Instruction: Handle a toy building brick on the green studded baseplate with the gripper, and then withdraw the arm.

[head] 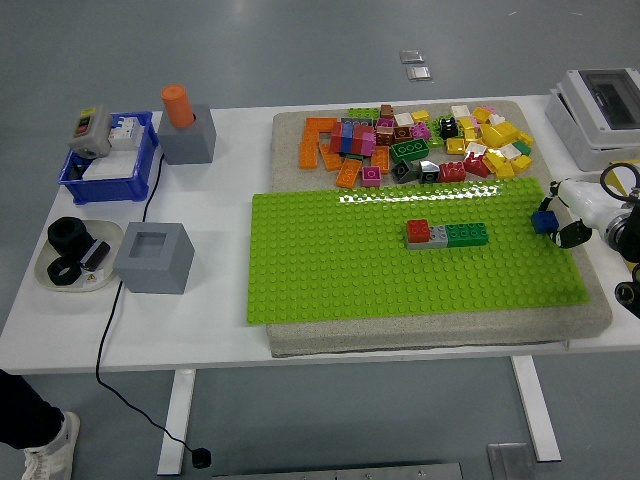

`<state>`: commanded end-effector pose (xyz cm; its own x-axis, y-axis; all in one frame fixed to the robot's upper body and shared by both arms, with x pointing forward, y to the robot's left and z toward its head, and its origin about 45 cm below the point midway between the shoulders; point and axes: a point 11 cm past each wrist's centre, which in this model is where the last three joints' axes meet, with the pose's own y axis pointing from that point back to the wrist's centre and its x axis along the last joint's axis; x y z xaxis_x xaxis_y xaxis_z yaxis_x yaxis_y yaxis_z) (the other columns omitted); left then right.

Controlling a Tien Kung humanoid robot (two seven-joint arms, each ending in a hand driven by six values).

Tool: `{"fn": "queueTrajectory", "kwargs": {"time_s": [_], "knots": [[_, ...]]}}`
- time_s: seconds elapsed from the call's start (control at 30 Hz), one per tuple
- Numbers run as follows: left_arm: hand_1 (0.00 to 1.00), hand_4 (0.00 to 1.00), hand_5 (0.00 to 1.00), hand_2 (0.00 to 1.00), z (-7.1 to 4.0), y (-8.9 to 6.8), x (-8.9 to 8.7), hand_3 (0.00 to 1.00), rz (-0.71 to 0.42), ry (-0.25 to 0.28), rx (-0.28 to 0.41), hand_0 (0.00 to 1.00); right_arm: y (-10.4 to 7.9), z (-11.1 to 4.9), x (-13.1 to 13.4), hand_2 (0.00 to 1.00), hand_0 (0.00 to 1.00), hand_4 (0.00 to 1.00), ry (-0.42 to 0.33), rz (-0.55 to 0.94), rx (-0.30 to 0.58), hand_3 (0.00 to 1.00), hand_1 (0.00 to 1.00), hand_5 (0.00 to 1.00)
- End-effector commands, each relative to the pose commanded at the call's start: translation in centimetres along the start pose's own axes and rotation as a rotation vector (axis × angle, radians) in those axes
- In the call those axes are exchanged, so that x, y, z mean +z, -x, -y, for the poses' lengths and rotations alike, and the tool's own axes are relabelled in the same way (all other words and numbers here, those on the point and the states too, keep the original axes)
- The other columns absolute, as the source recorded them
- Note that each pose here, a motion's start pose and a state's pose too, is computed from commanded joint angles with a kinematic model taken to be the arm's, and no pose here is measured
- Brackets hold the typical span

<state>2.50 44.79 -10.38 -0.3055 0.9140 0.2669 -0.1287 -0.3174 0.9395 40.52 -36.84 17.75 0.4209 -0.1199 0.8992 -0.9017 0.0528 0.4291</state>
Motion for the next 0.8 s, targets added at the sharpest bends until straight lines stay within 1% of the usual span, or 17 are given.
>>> {"fn": "queueTrajectory", "kwargs": {"time_s": [0.13, 0.23, 0.27, 0.33, 0.57, 0.8], "knots": [[0.616, 0.751, 0.196, 0.543, 0.0, 0.0, 0.0, 0.597, -0.001, 0.000, 0.000, 0.596, -0.3, -0.1, -0.3, 0.947, 0.945, 0.622, -0.009, 0.009, 0.008, 0.594, 0.941, 0.044], [0.616, 0.751, 0.196, 0.543, 0.0, 0.0, -0.1, 0.597, -0.002, -0.001, 0.000, 0.596, -0.9, -0.3, -1.1, 0.947, 0.945, 0.622, -0.032, 0.023, 0.021, 0.594, 0.941, 0.044], [0.616, 0.752, 0.198, 0.543, 0.0, 0.0, -0.1, 0.596, -0.003, -0.002, 0.000, 0.596, -1.0, -0.4, -1.4, 0.942, 0.943, 0.596, -0.040, 0.027, 0.025, 0.585, 0.939, 0.053], [0.616, 0.752, 0.198, 0.543, 0.0, 0.0, -0.1, 0.596, -0.004, -0.001, 0.000, 0.596, -1.2, -0.6, -2.2, 0.942, 0.943, 0.596, -0.062, 0.041, 0.026, 0.585, 0.939, 0.053], [0.616, 0.753, 0.199, 0.543, 0.0, 0.1, -0.2, 0.597, -0.006, -0.003, -0.001, 0.596, -0.7, -1.3, -4.9, 0.941, 0.942, 0.593, -0.123, 0.091, 0.006, 0.577, 0.940, 0.052], [0.616, 0.756, 0.202, 0.543, 0.0, 0.1, -0.4, 0.597, -0.006, -0.005, -0.001, 0.596, -0.1, -2.0, -7.5, 0.941, 0.943, 0.590, -0.174, 0.137, 0.006, 0.580, 0.939, 0.054]]}}
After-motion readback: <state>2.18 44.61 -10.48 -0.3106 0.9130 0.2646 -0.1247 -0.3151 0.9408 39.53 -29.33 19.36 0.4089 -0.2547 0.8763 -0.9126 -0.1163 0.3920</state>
